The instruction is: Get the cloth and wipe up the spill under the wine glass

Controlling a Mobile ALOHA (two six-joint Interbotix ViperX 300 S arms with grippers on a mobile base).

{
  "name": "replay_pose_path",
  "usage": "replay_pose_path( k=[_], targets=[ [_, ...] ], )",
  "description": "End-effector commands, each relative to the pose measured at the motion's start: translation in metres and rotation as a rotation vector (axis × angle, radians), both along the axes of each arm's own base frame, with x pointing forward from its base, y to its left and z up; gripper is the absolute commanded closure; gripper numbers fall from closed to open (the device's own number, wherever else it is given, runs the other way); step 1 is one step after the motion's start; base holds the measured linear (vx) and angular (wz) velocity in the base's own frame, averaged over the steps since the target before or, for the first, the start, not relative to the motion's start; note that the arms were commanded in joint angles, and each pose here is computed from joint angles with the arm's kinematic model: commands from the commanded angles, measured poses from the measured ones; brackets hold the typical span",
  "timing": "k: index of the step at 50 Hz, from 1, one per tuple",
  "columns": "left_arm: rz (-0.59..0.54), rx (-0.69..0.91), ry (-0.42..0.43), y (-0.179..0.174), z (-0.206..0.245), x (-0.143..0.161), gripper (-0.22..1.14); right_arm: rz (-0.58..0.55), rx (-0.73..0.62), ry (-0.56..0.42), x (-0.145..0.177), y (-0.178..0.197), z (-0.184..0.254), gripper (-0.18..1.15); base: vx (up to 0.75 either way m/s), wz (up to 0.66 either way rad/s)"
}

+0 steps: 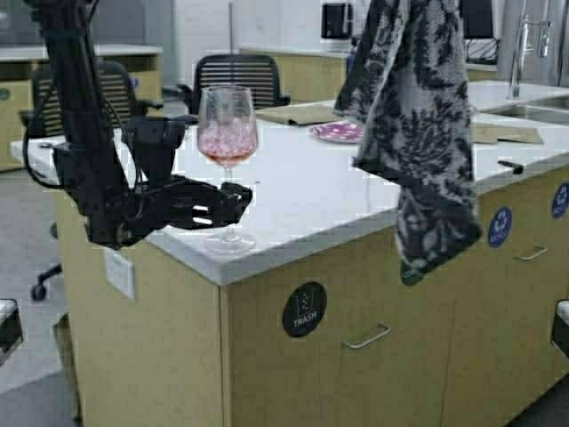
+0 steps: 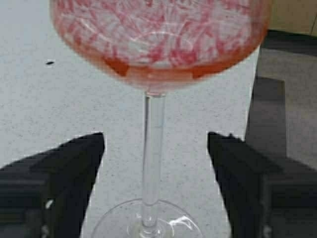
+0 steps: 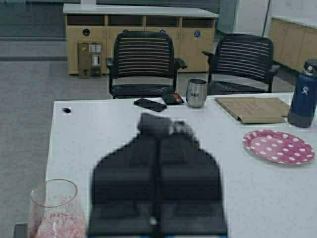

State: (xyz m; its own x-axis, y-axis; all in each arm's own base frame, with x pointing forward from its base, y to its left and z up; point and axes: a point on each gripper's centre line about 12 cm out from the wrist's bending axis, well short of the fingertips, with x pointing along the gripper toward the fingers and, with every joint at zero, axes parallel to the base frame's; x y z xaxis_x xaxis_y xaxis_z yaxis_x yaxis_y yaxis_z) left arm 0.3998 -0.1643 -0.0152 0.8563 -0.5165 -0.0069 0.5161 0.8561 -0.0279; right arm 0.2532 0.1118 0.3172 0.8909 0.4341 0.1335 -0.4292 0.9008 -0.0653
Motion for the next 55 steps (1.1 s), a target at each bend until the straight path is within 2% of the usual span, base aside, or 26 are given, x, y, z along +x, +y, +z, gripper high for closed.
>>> replay_pose_path(
  k=[1, 20, 25, 34, 39, 44, 49, 55],
  targets=[
    [-0.001, -0.011, -0.024, -0.006, 0.006, 0.012, -0.05, 0.004, 0.022, -0.044, 0.000, 0.001, 0.014, 0.92, 0.03, -0.04],
    [-0.003, -0.020, -0.021, -0.009, 0.005, 0.019, -0.01, 0.005, 0.019, -0.037, 0.002, 0.002, 0.011, 0.92, 0.03, -0.04],
    [-0.005, -0.030, -0.014, -0.009, 0.007, 0.018, 0.13, 0.005, 0.020, -0.026, 0.009, 0.005, 0.008, 0.92, 0.03, -0.03],
    [-0.010, -0.051, -0.014, -0.010, 0.012, 0.019, 0.52, -0.007, 0.057, 0.018, 0.032, 0.012, 0.002, 0.92, 0.02, -0.02],
    [-0.013, -0.061, -0.028, -0.011, 0.021, 0.021, 0.67, -0.028, 0.111, 0.025, 0.052, 0.016, 0.008, 0.92, 0.02, -0.01],
    [-0.012, -0.075, -0.058, -0.012, 0.038, 0.024, 0.76, -0.035, 0.142, -0.001, 0.076, 0.024, 0.020, 0.92, 0.01, -0.01],
    [-0.011, -0.076, -0.078, -0.013, 0.059, 0.029, 0.78, -0.033, 0.150, -0.017, 0.103, 0.036, 0.029, 0.92, 0.00, -0.01],
    [-0.001, -0.063, -0.052, -0.014, 0.084, 0.035, 0.78, -0.035, 0.156, -0.032, 0.138, 0.049, 0.034, 0.92, 0.00, -0.01]
  ],
)
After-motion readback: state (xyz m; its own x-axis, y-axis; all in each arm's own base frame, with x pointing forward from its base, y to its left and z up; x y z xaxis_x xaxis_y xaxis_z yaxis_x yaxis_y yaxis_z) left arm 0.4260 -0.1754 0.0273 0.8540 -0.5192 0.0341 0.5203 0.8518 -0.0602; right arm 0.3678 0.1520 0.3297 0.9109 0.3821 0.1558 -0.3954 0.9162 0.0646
